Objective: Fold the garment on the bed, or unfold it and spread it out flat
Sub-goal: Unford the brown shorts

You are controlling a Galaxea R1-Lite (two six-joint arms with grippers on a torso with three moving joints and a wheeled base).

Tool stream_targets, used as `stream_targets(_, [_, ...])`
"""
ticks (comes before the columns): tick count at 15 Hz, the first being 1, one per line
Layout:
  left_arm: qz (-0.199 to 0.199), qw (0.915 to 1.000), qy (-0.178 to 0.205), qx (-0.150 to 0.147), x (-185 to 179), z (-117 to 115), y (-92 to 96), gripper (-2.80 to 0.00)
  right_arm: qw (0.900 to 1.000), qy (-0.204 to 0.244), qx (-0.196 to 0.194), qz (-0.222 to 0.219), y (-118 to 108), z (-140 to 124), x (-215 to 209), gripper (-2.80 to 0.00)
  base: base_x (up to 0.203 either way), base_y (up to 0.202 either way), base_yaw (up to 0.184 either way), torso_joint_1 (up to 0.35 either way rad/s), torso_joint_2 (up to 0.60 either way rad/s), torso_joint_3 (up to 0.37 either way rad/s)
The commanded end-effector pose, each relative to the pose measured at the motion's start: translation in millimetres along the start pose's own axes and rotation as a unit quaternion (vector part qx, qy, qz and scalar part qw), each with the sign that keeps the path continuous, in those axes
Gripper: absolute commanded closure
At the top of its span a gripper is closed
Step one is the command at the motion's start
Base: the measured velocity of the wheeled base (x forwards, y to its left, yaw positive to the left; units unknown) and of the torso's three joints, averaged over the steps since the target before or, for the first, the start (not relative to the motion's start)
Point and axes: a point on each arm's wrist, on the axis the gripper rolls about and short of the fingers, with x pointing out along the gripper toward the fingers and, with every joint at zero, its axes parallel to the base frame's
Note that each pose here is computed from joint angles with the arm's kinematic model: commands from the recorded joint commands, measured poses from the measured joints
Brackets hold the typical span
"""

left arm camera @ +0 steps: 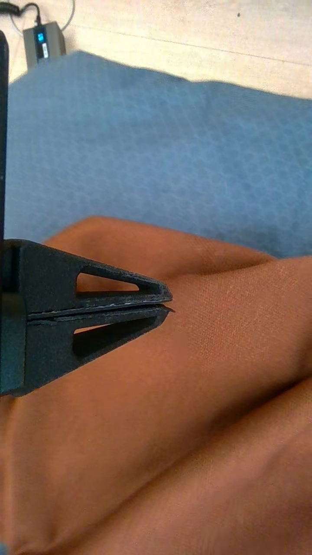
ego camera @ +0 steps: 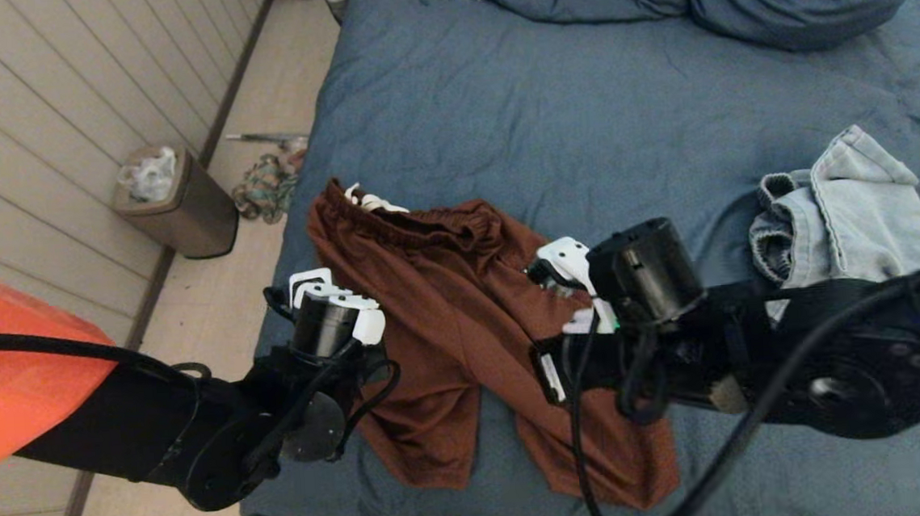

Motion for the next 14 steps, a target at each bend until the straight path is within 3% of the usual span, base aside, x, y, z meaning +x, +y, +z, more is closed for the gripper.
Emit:
stream_targets(1, [0.011, 0.9997, 0.016, 0.013, 16, -19, -4.9, 0.00, 0.998, 0.023, -0.004, -0.058, 7, -8, 44, 0.00, 0.000, 0.000, 0.000, 0.000, 0.00, 0.000])
stream_targets(4, [0.012, 0.9991, 0.027, 0.028, 27, -39, -11.0, 0.00, 0.997, 0.044, -0.028, -0.063, 10, -21, 47, 0.00, 0.000, 0.000, 0.000, 0.000, 0.00, 0.000])
stream_targets(9, [0.015, 0.9972, 0.048, 0.055, 42, -67, -24.0, 0.00, 0.995, 0.063, -0.034, -0.066, 12, -30, 69, 0.00, 0.000, 0.000, 0.000, 0.000, 0.00, 0.000])
stream_targets(12, [0.019, 0.9978, 0.041, 0.048, 42, -61, -21.6, 0.00, 0.997, 0.036, -0.041, -0.058, 10, -15, 35, 0.00, 0.000, 0.000, 0.000, 0.000, 0.00, 0.000])
stream_targets(14, [0.021, 0.9977, 0.043, 0.048, 43, -62, -20.6, 0.00, 0.996, 0.040, -0.073, -0.037, 17, -14, -1, 0.00, 0.000, 0.000, 0.000, 0.000, 0.00, 0.000])
